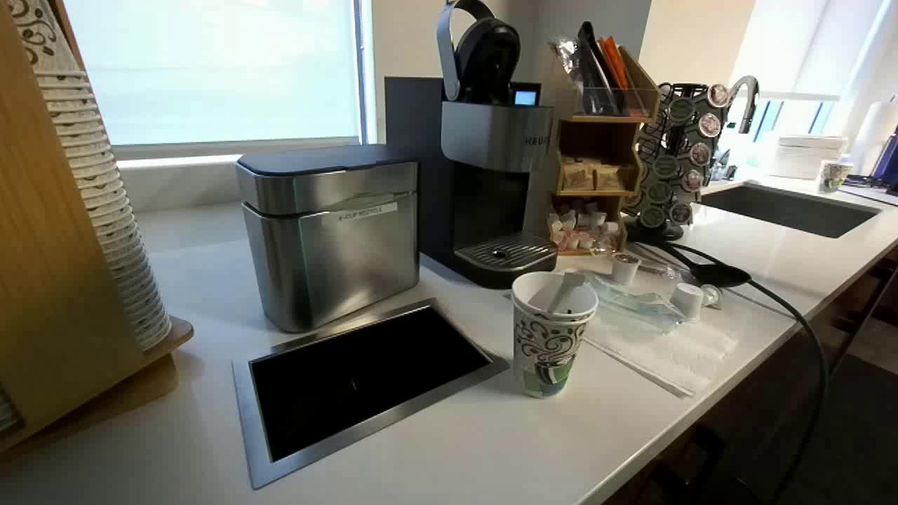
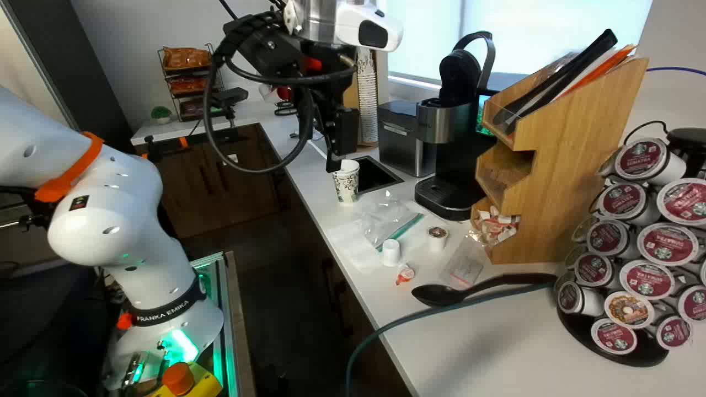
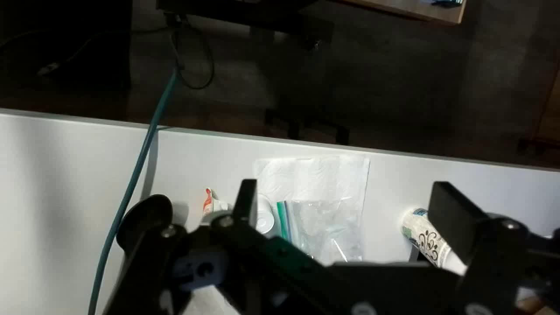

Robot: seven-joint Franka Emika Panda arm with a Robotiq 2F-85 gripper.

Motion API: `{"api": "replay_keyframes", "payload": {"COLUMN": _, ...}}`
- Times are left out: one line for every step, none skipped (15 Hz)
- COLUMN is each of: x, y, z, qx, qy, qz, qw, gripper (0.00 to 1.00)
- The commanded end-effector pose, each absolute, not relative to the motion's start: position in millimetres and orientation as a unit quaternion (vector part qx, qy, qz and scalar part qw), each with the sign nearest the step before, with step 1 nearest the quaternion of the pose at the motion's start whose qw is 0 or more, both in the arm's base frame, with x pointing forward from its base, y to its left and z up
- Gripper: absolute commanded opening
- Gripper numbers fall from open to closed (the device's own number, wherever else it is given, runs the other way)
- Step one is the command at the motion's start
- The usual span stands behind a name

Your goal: Put the black object on the counter

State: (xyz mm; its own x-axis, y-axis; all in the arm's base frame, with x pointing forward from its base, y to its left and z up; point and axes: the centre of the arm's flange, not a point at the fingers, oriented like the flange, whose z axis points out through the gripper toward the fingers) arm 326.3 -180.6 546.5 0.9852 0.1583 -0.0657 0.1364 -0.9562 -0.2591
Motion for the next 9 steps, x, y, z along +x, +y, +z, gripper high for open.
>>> {"api": "replay_keyframes", "payload": {"x": 326, "y": -181, "z": 547, "qx": -0.988, "qy": -0.075, "qz": 0.043, "qw": 0.128, "gripper": 1.0}}
{"api": "replay_keyframes", "payload": {"x": 336, "y": -176, "z": 550, "qx": -0.989, "qy": -0.061, "qz": 0.009, "qw": 0.132, "gripper": 1.0}}
{"api": "replay_keyframes", "payload": {"x": 349, "y": -169, "z": 556, "qx": -0.994, "qy": -0.058, "qz": -0.029, "qw": 0.089, "gripper": 1.0}}
{"api": "replay_keyframes", "payload": {"x": 368, "y": -158, "z": 569, "qx": -0.993, "qy": -0.071, "qz": -0.052, "qw": 0.074, "gripper": 1.0}}
{"api": "replay_keyframes", "payload": {"x": 383, "y": -146, "z": 580, "qx": -0.993, "qy": -0.08, "qz": -0.078, "qw": 0.049, "gripper": 1.0}}
{"api": "replay_keyframes", "payload": {"x": 401, "y": -129, "z": 591, "qx": -0.99, "qy": -0.086, "qz": -0.106, "qw": 0.028, "gripper": 1.0}}
{"api": "replay_keyframes", "payload": {"x": 411, "y": -115, "z": 599, "qx": -0.987, "qy": -0.088, "qz": -0.136, "qw": 0.006, "gripper": 1.0}}
{"api": "replay_keyframes", "payload": {"x": 428, "y": -100, "z": 614, "qx": -0.982, "qy": -0.087, "qz": -0.169, "qw": -0.011, "gripper": 1.0}}
{"api": "replay_keyframes", "payload": {"x": 440, "y": -86, "z": 620, "qx": -0.976, "qy": -0.082, "qz": -0.202, "qw": -0.023, "gripper": 1.0}}
